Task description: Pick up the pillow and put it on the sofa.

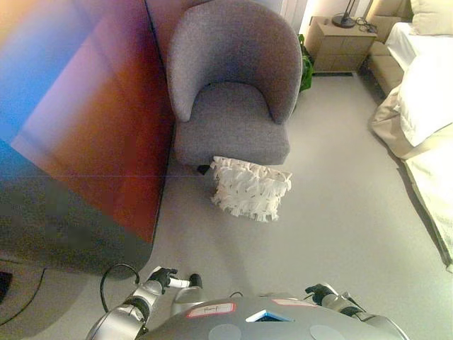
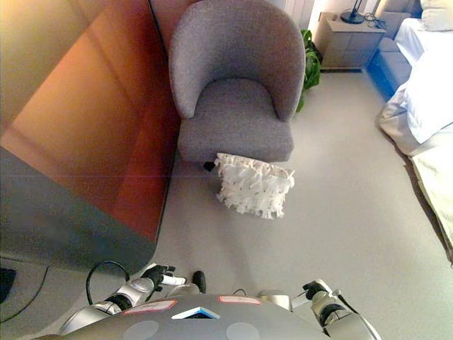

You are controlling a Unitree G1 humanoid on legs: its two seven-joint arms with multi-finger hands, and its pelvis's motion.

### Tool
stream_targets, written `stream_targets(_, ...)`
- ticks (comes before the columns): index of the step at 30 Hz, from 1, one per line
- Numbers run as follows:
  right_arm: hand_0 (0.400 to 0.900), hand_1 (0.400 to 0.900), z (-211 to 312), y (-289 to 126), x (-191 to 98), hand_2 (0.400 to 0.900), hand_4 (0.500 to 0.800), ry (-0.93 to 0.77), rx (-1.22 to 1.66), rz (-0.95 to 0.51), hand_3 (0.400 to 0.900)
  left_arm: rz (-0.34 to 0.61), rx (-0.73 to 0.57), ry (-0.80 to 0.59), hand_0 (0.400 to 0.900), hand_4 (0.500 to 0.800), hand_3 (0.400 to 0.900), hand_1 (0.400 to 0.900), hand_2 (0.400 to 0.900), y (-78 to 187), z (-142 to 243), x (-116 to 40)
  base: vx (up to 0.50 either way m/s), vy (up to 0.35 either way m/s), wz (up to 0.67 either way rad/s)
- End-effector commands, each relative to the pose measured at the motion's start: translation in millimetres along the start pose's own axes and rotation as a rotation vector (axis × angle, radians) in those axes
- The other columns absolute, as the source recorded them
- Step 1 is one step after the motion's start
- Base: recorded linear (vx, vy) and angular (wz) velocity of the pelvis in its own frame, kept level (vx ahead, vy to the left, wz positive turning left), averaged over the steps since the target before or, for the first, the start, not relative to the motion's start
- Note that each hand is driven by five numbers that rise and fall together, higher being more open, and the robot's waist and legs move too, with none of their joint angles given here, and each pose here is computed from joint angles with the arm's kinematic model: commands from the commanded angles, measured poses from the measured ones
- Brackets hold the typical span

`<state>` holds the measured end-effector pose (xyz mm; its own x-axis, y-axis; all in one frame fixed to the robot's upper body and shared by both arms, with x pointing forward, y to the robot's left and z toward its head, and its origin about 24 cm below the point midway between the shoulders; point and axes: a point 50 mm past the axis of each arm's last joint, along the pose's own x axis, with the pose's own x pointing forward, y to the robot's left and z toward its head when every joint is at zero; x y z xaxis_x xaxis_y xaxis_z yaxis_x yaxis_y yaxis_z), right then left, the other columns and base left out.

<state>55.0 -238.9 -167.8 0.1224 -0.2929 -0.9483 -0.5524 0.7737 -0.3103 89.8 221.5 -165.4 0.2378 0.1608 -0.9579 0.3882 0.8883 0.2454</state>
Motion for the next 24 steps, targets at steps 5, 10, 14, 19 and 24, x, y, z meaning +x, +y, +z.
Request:
stream_targets(5, 0.900, 0.900, 23, -28, -1, 0.900, 0.800, -0.014, -0.015, -0.069, 0.900, -0.010, 0.031, 0.027, 0.900, 0.800, 0.900, 0.900, 0.900, 5, 2, 0.7, 0.000, 0.000, 0.00)
stream_targets(10, 0.900, 0.900, 24, -29, -1, 0.900, 0.800, -0.008, -0.007, -0.074, 0.900, -0.003, 0.024, 0.029, 0.900, 0.800, 0.900, 0.900, 0.900, 7, 3, 0.8, 0.003, -0.016, -0.02)
stream_targets(14, 0.900, 0.900, 24, -29, -1, 0.900, 0.800, -0.004, 0.014, -0.069, 0.900, 0.006, 0.024, 0.040, 0.900, 0.800, 0.900, 0.900, 0.900, 10, -1, 0.5, 0.027, -0.096, -0.04)
stream_targets(19, 0.900, 0.900, 31, -32, -2, 0.900, 0.800, -0.025, 0.079, -0.087, 0.900, 0.059, -0.042, 0.063, 0.900, 0.800, 0.900, 0.900, 0.900, 18, -3, 0.1, 0.008, -0.195, -0.08)
stream_targets(24, 0.900, 0.900, 31, -40, -2, 0.900, 0.800, -0.035, 0.083, -0.081, 0.900, 0.095, -0.244, 0.078, 0.900, 0.800, 0.900, 0.900, 0.900, 19, -11, -0.4, 0.064, -0.297, -0.30)
